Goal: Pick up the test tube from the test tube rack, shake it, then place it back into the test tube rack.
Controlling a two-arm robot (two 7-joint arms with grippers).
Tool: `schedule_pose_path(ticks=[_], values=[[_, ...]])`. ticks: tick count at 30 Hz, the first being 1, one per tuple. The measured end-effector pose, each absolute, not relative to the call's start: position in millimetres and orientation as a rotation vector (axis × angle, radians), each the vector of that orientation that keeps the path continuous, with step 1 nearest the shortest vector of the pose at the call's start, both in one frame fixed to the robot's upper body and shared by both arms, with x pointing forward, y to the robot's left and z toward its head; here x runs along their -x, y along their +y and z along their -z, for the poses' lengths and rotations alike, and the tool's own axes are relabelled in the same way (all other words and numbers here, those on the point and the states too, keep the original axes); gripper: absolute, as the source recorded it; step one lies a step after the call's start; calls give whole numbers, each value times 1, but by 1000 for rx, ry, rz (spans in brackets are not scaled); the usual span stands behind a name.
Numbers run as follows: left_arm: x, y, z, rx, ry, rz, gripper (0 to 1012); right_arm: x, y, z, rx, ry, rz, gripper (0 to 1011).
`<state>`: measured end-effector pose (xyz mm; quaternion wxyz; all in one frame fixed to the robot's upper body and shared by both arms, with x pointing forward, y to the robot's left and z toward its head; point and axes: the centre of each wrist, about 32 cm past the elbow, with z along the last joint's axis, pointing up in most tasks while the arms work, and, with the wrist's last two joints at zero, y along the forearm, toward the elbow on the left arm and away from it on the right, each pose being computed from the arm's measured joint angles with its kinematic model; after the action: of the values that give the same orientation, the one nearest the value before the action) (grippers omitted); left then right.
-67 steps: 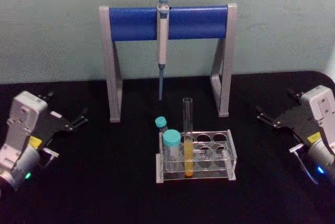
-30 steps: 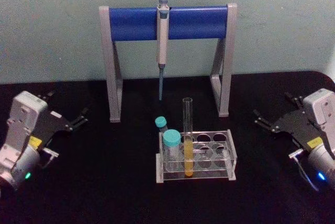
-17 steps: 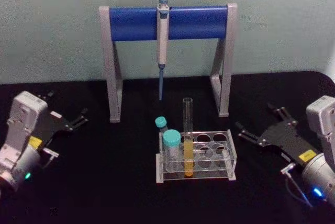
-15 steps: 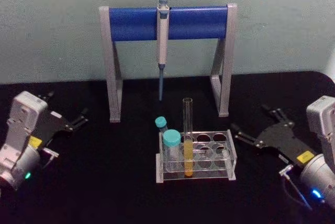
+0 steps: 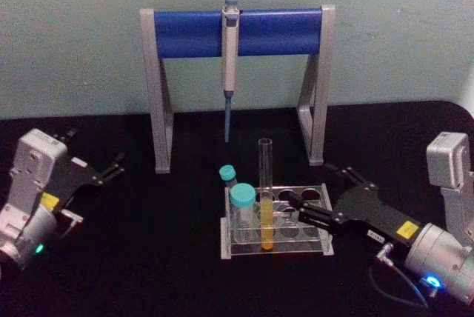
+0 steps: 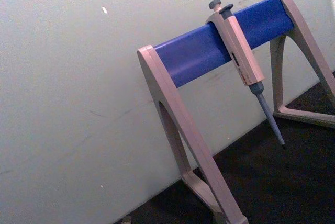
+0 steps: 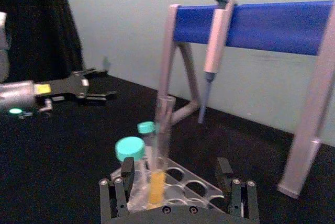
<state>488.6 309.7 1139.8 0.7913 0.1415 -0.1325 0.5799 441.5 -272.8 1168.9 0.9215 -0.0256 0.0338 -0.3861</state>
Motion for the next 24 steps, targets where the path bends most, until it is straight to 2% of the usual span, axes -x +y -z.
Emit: schedule_pose_path(ticks=[9,24], values=[[-489,310,-1140,-305,-285,-1248,1001,-454,-263,-1169,36,106,727,1000],[-489,310,-1140,-304,-285,-1248,1001,-495,-242,-1164,39,139,710,1000]])
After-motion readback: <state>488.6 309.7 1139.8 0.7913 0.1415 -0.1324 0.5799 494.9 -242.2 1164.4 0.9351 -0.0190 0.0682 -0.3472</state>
